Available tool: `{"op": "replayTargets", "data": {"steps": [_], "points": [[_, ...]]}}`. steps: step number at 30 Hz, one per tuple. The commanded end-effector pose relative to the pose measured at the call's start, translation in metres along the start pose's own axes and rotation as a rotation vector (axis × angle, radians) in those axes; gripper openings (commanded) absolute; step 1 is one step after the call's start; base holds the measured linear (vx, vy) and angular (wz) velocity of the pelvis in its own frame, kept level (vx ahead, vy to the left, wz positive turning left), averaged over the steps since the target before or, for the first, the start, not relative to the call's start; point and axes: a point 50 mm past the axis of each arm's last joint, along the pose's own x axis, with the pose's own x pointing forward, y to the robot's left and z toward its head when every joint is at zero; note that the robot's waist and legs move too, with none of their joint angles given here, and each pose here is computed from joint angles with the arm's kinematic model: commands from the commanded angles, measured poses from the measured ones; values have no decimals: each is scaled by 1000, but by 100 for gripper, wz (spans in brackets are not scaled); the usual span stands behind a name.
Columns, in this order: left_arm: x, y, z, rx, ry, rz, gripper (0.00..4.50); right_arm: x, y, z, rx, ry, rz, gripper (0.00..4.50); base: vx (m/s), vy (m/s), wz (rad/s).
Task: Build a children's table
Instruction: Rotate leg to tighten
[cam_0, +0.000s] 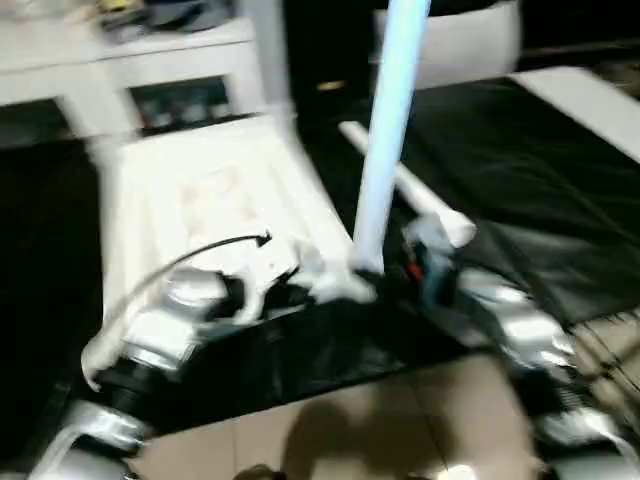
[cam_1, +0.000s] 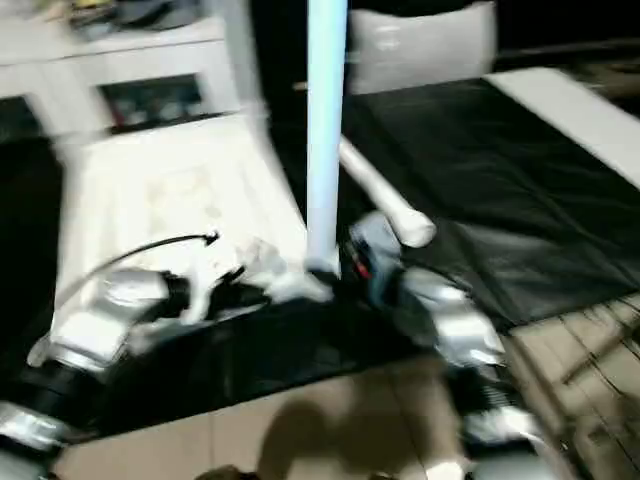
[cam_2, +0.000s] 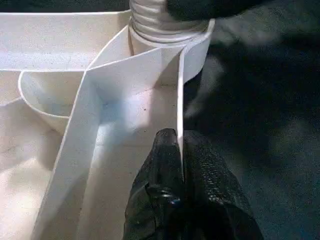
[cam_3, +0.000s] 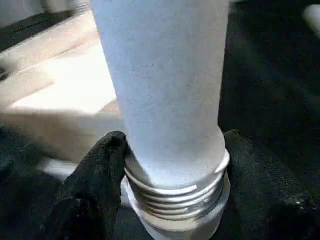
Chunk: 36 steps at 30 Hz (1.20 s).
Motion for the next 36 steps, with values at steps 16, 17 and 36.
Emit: {"op": "replayTargets", "data": {"steps": [16,17,36], "points": [[12,-2,37,112,-102,138,0,14,-3,-2,11,-80,-122,383,0,0,0],[11,0,36,115,-97,136,0,10,-5,-2,0,-89,-108,409,0,0,0],[-22,5,3,396,50,-400,0,-66,-23,9,-308,78,435,446,0,0,0]]}}
